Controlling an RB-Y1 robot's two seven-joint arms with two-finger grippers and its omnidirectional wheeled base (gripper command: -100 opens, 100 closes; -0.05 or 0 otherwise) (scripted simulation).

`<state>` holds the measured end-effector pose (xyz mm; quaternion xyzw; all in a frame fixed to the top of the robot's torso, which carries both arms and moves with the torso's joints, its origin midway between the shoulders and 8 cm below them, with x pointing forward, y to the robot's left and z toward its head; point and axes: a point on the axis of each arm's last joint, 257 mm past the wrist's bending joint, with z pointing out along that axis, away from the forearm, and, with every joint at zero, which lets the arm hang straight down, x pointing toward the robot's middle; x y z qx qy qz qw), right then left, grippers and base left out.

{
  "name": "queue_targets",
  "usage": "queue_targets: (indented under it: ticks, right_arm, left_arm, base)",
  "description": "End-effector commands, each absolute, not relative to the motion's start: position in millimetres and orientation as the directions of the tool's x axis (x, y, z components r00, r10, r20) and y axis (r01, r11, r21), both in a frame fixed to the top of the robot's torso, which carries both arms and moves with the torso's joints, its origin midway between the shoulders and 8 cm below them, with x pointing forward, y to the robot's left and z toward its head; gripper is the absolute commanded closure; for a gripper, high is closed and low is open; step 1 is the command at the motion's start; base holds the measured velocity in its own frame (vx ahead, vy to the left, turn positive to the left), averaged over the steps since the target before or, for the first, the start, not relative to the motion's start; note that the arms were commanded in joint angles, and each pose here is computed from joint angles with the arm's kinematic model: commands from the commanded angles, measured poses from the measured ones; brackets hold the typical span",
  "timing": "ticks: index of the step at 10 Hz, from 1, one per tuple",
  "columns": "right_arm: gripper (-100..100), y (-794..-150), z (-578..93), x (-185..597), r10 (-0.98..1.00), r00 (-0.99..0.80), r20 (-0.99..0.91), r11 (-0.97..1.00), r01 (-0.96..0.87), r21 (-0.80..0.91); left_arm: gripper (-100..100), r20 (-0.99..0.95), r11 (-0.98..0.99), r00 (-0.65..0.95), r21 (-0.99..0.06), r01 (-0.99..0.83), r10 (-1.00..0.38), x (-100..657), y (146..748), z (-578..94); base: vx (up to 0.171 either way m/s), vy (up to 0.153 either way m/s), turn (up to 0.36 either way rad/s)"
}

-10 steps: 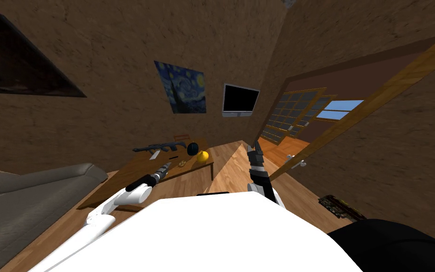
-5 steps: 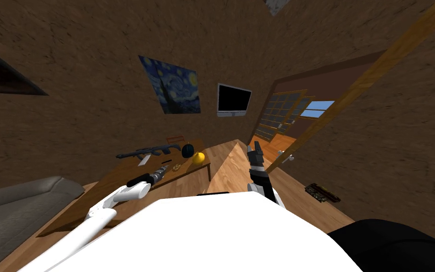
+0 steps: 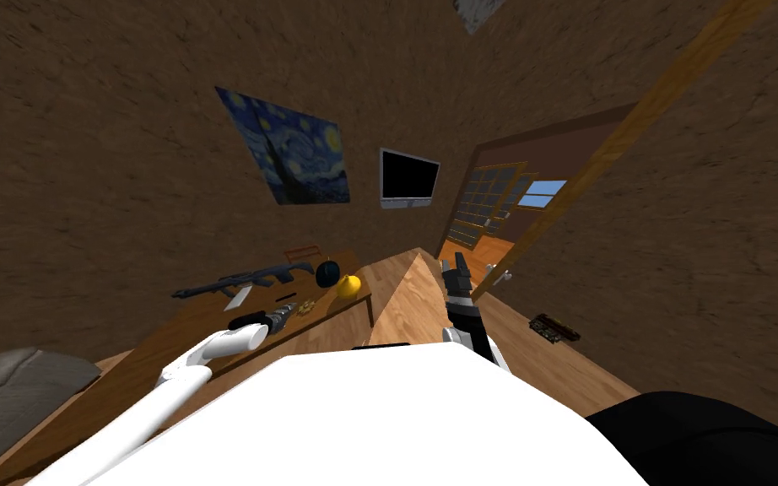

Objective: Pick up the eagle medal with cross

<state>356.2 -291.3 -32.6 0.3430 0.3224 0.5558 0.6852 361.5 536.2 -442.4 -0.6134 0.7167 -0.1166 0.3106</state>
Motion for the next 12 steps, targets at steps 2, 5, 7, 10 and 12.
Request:
queue_targets:
  ticks: [2,5,7,10,12]
  right_arm:
    - [0,-291,-33,356,0.983,0.174,-0.06,0.147,-0.541,0.828]
    - [0,-291,-33,356,0.983,0.174,-0.061,0.147,-0.541,0.828]
    - [0,-291,-33,356,0.983,0.174,-0.061,0.147,-0.541,0.828]
    - [0,-291,-33,356,0.983,0.174,-0.061,0.147,-0.541,0.828]
    - [0,-291,-33,356,0.983,0.174,-0.061,0.147,-0.541,0.828]
  left_arm:
    - [-100,-0.286,0.189,-0.05,-0.482,-0.856,-0.957,348,546,-456]
    - [-100,-0.254,0.145,-0.043,-0.399,-0.905,-0.966,331,551,-475]
    - [-100,-0.231,0.123,-0.042,-0.352,-0.928,-0.972,322,550,-485]
    - [-100,-0.205,0.103,-0.042,-0.297,-0.949,-0.978,310,547,-494]
    - [-100,-0.18,0.088,-0.042,-0.255,-0.963,-0.983,302,543,-502]
  base:
    - [0.029,0.013,-0.14]
    - [0.029,0.016,-0.156]
    - [0.025,0.018,-0.127]
    - [0.025,0.028,-0.123]
    - [0.026,0.024,-0.105]
